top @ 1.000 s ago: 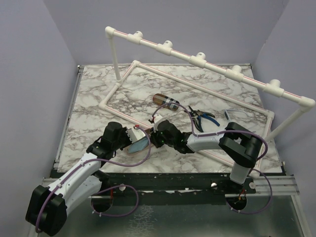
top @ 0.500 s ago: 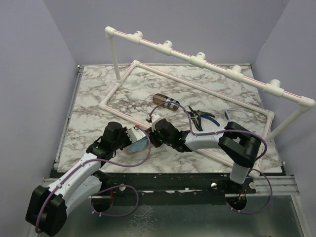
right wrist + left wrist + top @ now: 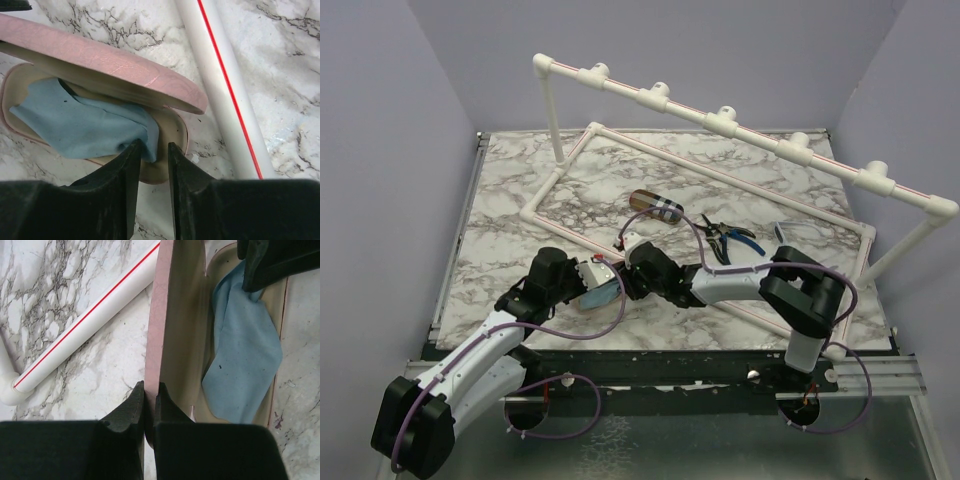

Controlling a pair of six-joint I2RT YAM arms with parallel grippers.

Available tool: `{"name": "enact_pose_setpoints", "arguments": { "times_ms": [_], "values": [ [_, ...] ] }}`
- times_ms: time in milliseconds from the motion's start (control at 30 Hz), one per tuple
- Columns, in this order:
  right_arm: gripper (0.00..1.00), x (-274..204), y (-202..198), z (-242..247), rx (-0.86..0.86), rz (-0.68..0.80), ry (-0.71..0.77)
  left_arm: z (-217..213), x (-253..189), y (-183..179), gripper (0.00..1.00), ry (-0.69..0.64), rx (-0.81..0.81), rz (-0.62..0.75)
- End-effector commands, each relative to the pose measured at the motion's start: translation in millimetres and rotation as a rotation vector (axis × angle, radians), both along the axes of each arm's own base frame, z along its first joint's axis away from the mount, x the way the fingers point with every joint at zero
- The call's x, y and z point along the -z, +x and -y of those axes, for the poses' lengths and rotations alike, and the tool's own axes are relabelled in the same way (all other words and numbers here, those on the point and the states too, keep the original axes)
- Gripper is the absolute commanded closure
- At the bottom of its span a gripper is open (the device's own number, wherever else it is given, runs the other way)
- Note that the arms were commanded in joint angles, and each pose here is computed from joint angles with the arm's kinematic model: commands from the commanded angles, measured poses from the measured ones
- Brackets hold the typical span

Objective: Organize the sunglasses
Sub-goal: Adjust the glasses cleaning cloth in the sunglasses case.

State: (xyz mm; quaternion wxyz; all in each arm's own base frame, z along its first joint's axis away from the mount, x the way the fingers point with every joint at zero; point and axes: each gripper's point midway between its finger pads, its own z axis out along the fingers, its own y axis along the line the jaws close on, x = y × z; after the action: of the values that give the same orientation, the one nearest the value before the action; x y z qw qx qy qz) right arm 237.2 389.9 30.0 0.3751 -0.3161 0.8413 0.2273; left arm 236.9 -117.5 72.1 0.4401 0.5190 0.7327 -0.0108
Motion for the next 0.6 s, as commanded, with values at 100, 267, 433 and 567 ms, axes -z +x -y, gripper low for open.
{"name": "enact_pose_setpoints", "arguments": {
  "times_ms": [100, 267, 433, 567],
  "values": [
    [0.64, -48.8, 4.2, 5.4, -0.057, 0.117, 0.02, 2.4, -7.2, 4.8, 1.0, -0.014, 0.008, 0.051],
    [0.66, -51.1, -8.0, 0.3, -0.107, 0.122, 0.068, 1.9, -6.1, 4.4, 1.0, -0.014, 0.006, 0.05],
    [0.87, -64.0, -33.9, -29.4, -0.253, 0.103, 0.296, 1.3, -3.1, 3.7, 1.0, -0.01, 0.006, 0.047],
    [0.94, -49.7, -32.6, -42.0, -0.27, 0.066, 0.299, 1.0, -4.0, 4.4, 1.0, -0.011, 0.002, 0.05]
  ]
}}
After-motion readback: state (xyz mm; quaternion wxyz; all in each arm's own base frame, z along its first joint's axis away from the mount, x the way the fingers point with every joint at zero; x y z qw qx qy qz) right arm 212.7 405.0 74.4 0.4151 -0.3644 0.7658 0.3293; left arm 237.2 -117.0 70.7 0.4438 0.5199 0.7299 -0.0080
